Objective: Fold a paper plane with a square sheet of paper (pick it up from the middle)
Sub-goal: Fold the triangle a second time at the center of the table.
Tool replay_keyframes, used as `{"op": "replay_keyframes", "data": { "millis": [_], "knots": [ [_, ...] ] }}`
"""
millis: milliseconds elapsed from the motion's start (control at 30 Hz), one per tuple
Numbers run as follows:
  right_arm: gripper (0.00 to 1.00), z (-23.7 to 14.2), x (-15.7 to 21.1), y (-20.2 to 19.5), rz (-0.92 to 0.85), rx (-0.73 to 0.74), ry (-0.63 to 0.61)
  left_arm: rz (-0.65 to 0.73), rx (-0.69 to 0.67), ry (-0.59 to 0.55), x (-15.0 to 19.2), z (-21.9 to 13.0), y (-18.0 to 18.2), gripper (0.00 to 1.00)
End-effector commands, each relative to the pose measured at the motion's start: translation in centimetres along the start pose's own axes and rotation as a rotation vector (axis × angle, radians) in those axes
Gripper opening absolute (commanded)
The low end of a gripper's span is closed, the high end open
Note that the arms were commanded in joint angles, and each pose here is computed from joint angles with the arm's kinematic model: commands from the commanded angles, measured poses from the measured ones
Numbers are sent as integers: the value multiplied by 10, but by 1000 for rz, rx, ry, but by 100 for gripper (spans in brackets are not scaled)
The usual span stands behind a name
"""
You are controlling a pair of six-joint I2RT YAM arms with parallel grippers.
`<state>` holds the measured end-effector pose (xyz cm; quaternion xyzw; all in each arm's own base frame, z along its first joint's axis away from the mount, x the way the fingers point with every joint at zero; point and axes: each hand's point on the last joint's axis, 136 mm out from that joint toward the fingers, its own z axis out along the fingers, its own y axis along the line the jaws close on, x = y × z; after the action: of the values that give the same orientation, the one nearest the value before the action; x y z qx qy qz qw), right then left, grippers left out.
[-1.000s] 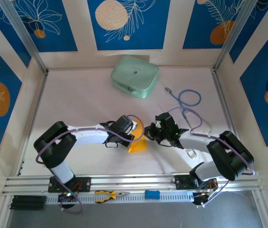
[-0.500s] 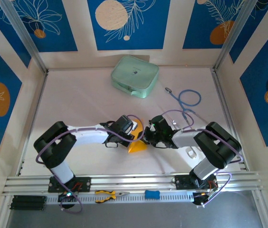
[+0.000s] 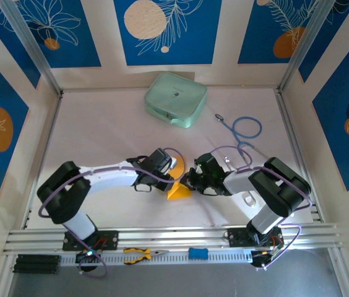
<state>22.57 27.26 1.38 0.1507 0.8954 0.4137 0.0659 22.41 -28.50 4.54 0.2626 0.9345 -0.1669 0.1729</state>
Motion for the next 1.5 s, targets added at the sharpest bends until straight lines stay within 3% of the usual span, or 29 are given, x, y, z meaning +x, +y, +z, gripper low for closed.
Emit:
{"op": "replay_keyframes", "data": {
  "millis": [0, 200, 333, 533, 1000, 1467],
  "knots": [
    [0, 4, 12, -45, 69, 148, 29, -41, -15, -32, -10, -28, 1, 40],
    [0, 5, 12, -47, 74, 156, 26, -89, 234, -51, -6, -45, -39, 9],
    [0, 4, 11, -47, 73, 159, 23, -101, 394, 8, -3, -38, -66, 3],
    [0, 3, 12, -47, 71, 160, 25, -143, 426, 88, 3, -10, -71, 1],
    [0, 5, 13, -50, 72, 166, 34, -171, 319, 120, 16, 22, -48, 1],
    [0, 1, 14, -62, 83, 194, 36, -247, 326, 152, 48, 31, -34, 1]
  ]
}}
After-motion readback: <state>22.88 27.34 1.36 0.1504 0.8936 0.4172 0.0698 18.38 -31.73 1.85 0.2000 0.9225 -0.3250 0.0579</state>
